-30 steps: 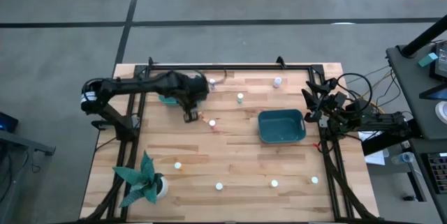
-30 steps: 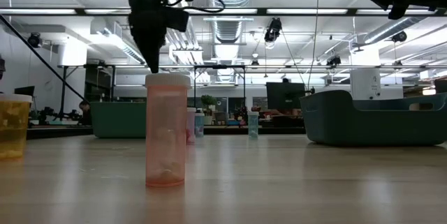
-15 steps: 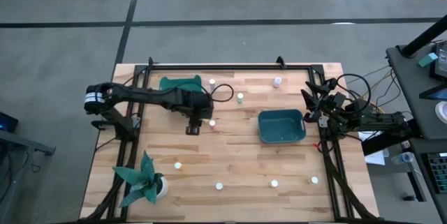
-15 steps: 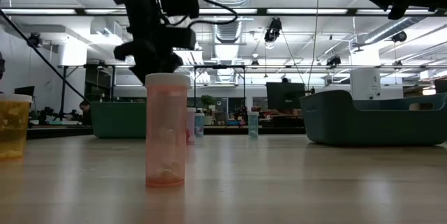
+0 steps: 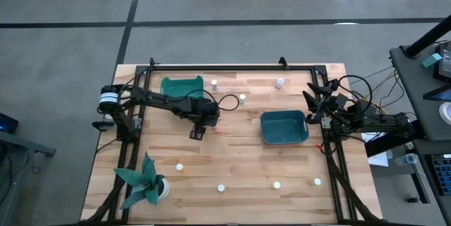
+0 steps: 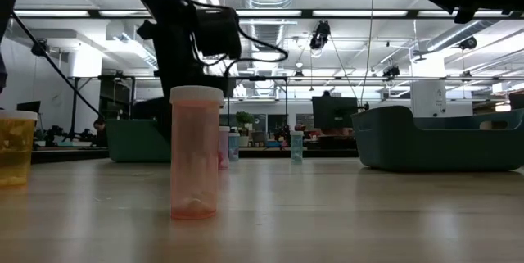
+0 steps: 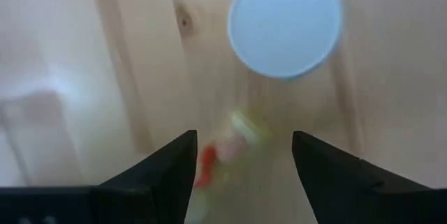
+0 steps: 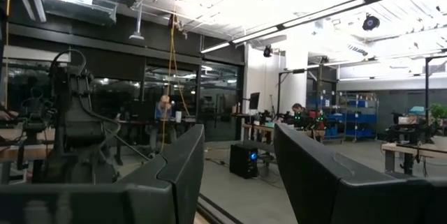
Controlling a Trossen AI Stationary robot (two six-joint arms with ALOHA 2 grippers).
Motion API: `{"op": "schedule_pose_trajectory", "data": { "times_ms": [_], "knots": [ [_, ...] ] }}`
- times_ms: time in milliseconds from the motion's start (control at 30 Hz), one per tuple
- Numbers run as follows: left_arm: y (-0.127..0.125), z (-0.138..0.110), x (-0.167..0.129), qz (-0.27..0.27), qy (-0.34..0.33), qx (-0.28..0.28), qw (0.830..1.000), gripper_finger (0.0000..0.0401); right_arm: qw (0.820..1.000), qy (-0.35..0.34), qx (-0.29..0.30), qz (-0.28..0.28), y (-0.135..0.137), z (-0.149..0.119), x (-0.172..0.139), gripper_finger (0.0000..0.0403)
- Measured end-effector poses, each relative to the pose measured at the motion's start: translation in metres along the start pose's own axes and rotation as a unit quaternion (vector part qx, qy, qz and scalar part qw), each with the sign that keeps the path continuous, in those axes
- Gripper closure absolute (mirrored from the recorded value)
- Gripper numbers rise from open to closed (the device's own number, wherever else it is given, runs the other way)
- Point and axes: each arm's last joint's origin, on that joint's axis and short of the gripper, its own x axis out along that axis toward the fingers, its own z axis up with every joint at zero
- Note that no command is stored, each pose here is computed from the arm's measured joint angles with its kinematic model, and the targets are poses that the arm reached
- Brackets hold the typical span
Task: Pick and place medicine bottles into bin by pill shape (circle, oval)
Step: Put the yellow capsule bottle into the green bin
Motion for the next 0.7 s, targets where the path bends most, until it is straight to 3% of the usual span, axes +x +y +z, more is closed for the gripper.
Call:
{"op": "schedule_pose_trajectory", "data": {
  "times_ms": [200,433,700],
  "knots": [
    [-0.001,0.001,0.011,0.0,0.019,0.002,1.0,0.0183,1.0,0.0,-0.001,0.0,0.0,0.0,0.0,0.0239],
    [0.0,0.0,0.005,0.008,0.013,-0.007,1.0,0.0183,1.0,0.0,-0.002,0.0,0.0,0.0,0.0,0.0239],
    [0.001,-0.009,-0.02,0.02,0.029,0.074,0.997,0.0183,1.0,0.001,-0.003,0.001,0.0,0.0,0.0,0.0239]
  ]
}}
